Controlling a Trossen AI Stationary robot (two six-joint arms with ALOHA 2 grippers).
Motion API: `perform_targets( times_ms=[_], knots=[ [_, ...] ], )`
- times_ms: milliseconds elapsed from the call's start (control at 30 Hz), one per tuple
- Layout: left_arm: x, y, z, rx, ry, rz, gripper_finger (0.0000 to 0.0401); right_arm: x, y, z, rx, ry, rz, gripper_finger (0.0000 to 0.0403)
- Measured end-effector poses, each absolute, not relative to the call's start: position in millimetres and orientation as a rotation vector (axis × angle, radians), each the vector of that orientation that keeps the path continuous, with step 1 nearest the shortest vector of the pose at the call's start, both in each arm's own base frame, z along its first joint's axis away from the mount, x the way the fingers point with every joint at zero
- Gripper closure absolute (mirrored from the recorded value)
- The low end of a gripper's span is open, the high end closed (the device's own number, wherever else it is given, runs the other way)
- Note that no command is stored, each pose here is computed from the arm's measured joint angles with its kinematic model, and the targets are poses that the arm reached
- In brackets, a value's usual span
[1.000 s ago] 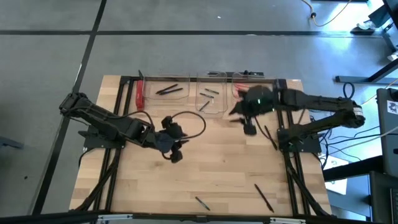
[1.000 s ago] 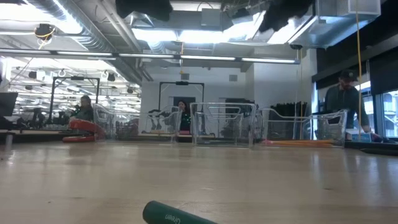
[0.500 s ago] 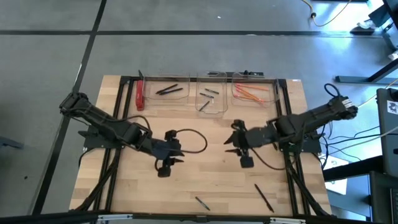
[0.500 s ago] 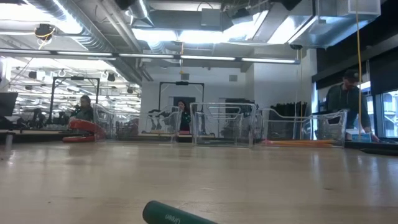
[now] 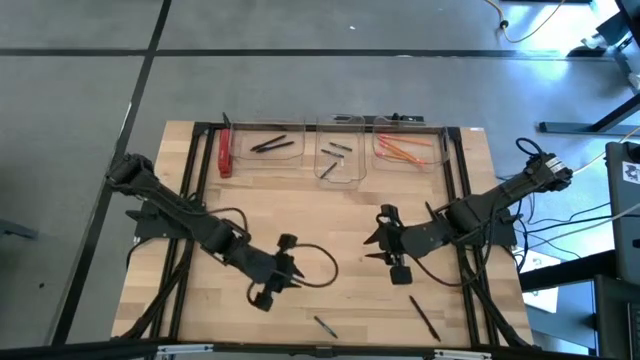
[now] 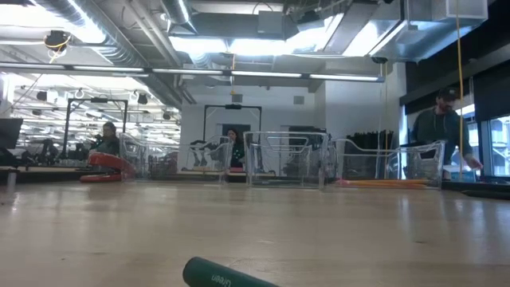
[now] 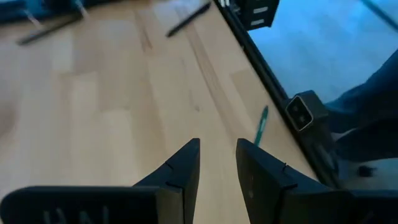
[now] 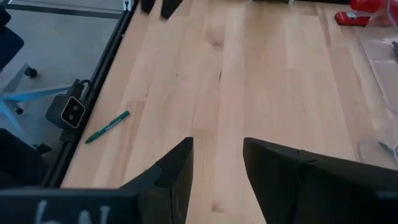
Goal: Sort crayons/erasers/pens/pencils in bins
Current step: Put the green crayon into the middle transparent bin
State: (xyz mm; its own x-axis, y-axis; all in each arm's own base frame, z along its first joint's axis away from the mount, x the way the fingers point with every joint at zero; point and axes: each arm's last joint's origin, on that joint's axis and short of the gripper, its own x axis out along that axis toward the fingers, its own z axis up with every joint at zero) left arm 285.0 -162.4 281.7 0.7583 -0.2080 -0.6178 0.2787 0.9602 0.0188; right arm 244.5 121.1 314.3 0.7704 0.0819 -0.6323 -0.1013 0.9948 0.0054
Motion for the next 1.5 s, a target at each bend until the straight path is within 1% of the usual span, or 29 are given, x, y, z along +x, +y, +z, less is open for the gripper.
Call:
perform_targets(
  times_ms=[133, 267, 467, 667, 867, 1000, 1233, 1500],
  knots=[
    [301.7, -175.5, 260.6, 0.055, 0.669, -0.317, 0.0303, 244.3, 120.9, 314.0, -0.041, 0.687, 0.102, 0.026],
    [318.9, -191.9, 233.8, 0.068, 0.648, -0.355, 0.0303, 244.2, 120.8, 313.8, -0.058, 0.688, 0.108, 0.026],
    [333.2, -207.5, 189.0, 0.158, 0.693, -0.431, 0.0303, 244.2, 120.8, 313.8, -0.084, 0.687, 0.117, 0.026],
    [337.5, -215.2, 159.9, 0.279, 0.722, -0.479, 0.0303, 244.2, 120.7, 313.8, -0.083, 0.687, 0.116, 0.026],
    [354.5, -224.4, 150.9, 0.343, 0.695, -0.502, 0.0303, 244.2, 120.7, 313.7, -0.055, 0.689, 0.106, 0.026],
    [363.8, -230.6, 148.8, 0.349, 0.683, -0.506, 0.0303, 244.2, 120.7, 313.7, -0.053, 0.69, 0.105, 0.026],
    [362.7, -232.3, 147.6, 0.306, 0.702, -0.538, 0.0303, 244.1, 120.7, 313.6, -0.055, 0.69, 0.106, 0.026],
    [357.5, -245.9, 122.8, 0.322, 0.744, -0.561, 0.0303, 243.9, 120.5, 313.2, -0.059, 0.694, 0.106, 0.026]
  ],
)
